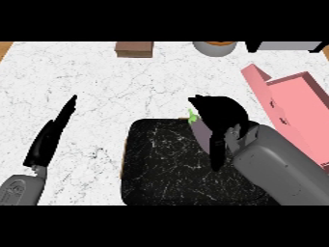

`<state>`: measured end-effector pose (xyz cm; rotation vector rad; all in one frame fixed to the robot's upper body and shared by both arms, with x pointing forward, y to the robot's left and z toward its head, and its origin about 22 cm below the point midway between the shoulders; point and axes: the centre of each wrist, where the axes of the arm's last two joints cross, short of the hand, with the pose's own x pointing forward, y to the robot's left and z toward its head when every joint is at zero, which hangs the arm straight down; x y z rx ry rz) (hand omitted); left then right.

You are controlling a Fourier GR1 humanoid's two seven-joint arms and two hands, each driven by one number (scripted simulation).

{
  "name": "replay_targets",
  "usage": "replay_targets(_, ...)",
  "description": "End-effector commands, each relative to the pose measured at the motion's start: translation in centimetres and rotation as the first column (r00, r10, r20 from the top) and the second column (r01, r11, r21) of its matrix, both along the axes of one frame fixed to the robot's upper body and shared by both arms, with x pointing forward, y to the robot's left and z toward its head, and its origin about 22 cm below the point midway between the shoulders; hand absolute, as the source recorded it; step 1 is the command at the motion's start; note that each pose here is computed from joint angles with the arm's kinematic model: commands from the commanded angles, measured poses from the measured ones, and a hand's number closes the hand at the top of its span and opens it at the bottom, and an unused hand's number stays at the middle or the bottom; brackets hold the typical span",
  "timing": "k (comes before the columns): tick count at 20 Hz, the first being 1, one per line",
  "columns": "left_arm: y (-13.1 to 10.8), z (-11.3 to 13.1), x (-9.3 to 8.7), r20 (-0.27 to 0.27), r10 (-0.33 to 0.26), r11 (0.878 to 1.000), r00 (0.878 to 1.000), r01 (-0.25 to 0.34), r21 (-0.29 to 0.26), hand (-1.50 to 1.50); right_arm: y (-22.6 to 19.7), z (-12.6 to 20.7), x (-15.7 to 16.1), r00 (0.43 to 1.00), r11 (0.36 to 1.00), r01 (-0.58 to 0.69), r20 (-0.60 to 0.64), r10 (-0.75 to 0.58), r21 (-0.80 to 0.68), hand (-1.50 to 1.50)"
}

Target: Pick the eggplant from the tray and place it in the cardboard box

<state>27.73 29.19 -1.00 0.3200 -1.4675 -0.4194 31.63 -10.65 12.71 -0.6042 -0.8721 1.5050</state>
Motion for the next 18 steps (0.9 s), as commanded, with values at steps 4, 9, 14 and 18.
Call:
replay_targets(4,-1.0,1.8,-0.8,-0.003,-0.018,1.0,1.0,0.018,-0.008,0.0,0.6,-0.2,-0.2,0.999,0.997,0.036,-0.007,-0.036,-0.07,-1.5)
replay_targets(9,-0.4,0.2,0.7,0.01,-0.003,1.0,1.0,0.003,-0.004,0.0,0.4,-4.4,1.9,0.998,0.999,0.004,-0.065,-0.008,-0.051,-1.5)
replay_targets(14,-1.9,0.5,-0.1,0.026,-0.015,1.0,1.0,0.015,0.011,0.0,2.5,-5.1,2.4,0.997,0.998,0.026,-0.072,-0.03,-0.056,-1.5)
replay_targets(18,-1.5,-0.2,0.6,0.001,0.015,1.0,1.0,-0.014,-0.021,0.0,1.6,-6.5,0.3,0.996,0.998,0.034,-0.084,-0.038,-0.049,-1.5)
